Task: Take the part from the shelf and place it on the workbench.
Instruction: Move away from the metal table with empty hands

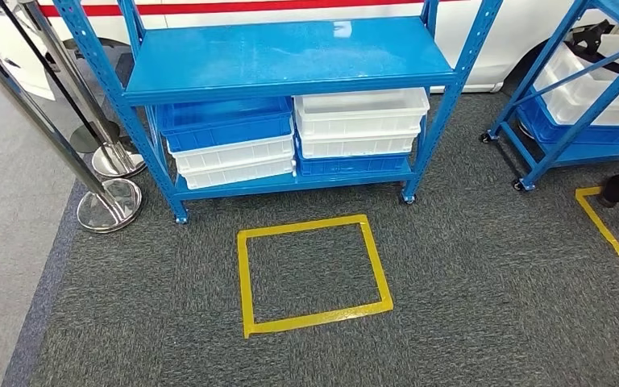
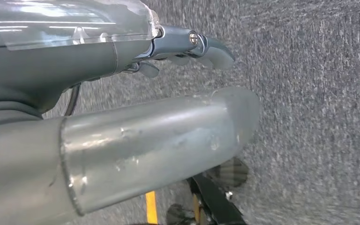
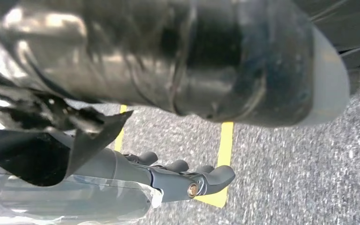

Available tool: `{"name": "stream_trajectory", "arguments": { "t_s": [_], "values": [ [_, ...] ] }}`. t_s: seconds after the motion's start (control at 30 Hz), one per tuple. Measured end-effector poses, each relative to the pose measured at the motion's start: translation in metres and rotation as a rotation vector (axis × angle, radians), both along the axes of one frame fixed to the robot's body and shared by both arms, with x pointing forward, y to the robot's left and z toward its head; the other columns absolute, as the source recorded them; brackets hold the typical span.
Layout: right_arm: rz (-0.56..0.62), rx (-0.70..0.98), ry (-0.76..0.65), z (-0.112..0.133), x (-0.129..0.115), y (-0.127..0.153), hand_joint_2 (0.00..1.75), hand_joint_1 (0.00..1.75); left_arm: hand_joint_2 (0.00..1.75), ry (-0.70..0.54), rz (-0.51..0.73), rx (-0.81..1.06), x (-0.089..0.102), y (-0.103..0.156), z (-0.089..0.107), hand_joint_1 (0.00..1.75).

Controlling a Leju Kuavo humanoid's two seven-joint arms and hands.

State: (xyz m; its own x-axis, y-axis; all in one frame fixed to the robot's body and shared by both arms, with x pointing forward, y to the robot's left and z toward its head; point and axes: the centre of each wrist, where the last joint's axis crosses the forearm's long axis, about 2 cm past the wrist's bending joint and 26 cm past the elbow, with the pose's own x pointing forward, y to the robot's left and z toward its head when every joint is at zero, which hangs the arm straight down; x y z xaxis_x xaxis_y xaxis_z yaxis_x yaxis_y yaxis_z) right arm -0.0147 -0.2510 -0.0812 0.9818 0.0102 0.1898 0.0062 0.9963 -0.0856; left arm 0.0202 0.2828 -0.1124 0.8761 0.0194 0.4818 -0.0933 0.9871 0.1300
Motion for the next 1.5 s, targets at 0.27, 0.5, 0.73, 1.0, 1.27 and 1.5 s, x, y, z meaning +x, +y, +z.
{"name": "stream_trajectory", "arguments": {
  "t_s": [0.27, 0.5, 0.73, 1.0, 1.27, 1.5],
  "values": [
    [-0.004, -0.001, 0.007, -0.0007, -0.0052, -0.0003, 0.87, 0.00, 0.00, -0.002, 0.001, -0.002, 0.0022, -0.0005, 0.0002, 0.00],
    [-0.014, -0.002, 0.003, -0.0013, -0.0045, 0.0004, 0.00, 0.00, 0.00, -0.003, 0.001, -0.002, 0.0029, -0.0006, 0.0002, 0.00],
    [-0.011, 0.004, 0.005, -0.0019, -0.0035, 0.0025, 0.00, 0.00, 0.00, 0.008, 0.004, 0.001, -0.0024, 0.0009, -0.0002, 0.00],
    [-0.009, 0.005, -0.003, -0.0022, 0.0017, 0.0025, 0.00, 0.00, 0.00, 0.003, 0.004, 0.001, 0.0004, 0.0007, 0.0000, 0.00],
    [-0.010, 0.003, 0.009, -0.0032, -0.0017, 0.0015, 0.00, 0.00, 0.00, 0.001, 0.003, 0.000, 0.0027, 0.0000, 0.0002, 0.00],
    [-0.015, 0.004, 0.011, -0.0035, -0.0025, 0.0016, 0.00, 0.00, 0.00, -0.001, 0.003, 0.001, 0.0033, -0.0003, 0.0003, 0.00]
  ]
}}
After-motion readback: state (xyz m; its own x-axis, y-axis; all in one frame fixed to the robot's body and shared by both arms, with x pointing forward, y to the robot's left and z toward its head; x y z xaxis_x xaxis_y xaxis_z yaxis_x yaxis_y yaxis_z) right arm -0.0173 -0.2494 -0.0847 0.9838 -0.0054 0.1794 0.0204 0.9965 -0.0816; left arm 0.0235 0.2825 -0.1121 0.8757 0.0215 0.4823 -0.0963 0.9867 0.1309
